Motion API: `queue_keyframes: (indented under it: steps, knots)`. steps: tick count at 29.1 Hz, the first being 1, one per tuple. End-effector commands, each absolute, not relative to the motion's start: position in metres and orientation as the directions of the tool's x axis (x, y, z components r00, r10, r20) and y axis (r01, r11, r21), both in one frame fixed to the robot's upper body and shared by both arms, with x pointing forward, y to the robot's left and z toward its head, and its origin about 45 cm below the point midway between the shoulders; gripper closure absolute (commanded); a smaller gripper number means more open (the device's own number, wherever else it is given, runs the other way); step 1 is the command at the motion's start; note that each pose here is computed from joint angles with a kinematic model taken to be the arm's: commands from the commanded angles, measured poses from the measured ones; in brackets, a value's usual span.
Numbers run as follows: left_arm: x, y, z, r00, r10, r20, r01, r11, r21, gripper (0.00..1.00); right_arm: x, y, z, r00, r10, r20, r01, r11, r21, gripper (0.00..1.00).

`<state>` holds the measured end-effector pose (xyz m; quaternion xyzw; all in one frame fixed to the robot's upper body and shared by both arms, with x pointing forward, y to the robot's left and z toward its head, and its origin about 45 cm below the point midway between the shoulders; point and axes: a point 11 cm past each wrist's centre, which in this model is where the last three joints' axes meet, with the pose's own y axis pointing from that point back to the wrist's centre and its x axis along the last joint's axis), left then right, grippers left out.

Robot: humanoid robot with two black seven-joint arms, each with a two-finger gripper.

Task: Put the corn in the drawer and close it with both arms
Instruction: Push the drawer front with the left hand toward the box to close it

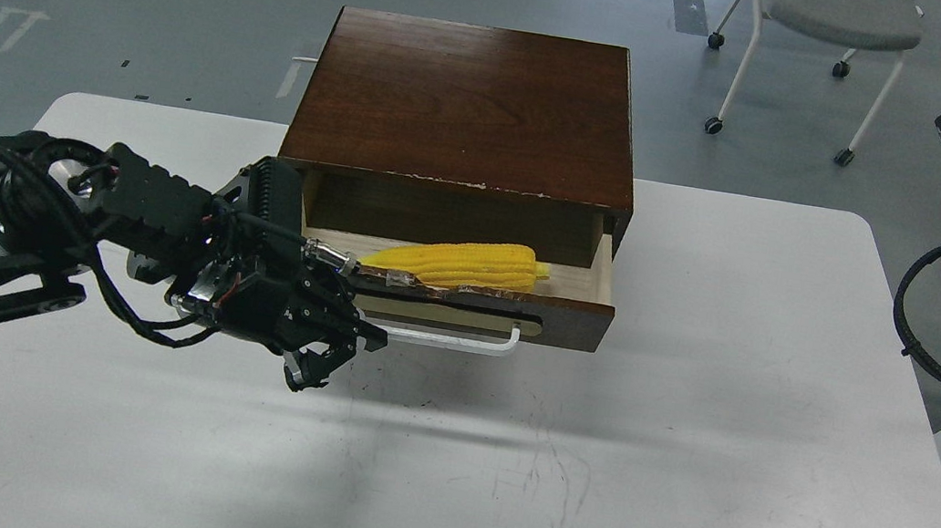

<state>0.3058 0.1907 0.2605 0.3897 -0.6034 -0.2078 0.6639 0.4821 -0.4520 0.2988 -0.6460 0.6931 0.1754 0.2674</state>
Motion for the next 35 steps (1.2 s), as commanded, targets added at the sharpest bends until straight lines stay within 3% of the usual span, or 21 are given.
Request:
queue_keyframes:
  steps: [1, 35]
  knots:
    - [0.307, 0.193, 0.258, 0.195, -0.746, 0.636, -0.197, 0.606, 0.771, 1.0, 0.483, -0.45, 0.3, -0.018, -0.8, -0.6, -0.989, 0.102, -0.105, 0.0]
    - [0.369, 0.234, 0.245, 0.34, -0.722, 0.603, -0.342, 0.502, 0.794, 1.0, 0.482, -0.453, 0.301, -0.021, -0.801, -0.598, -0.988, 0.107, -0.107, 0.0]
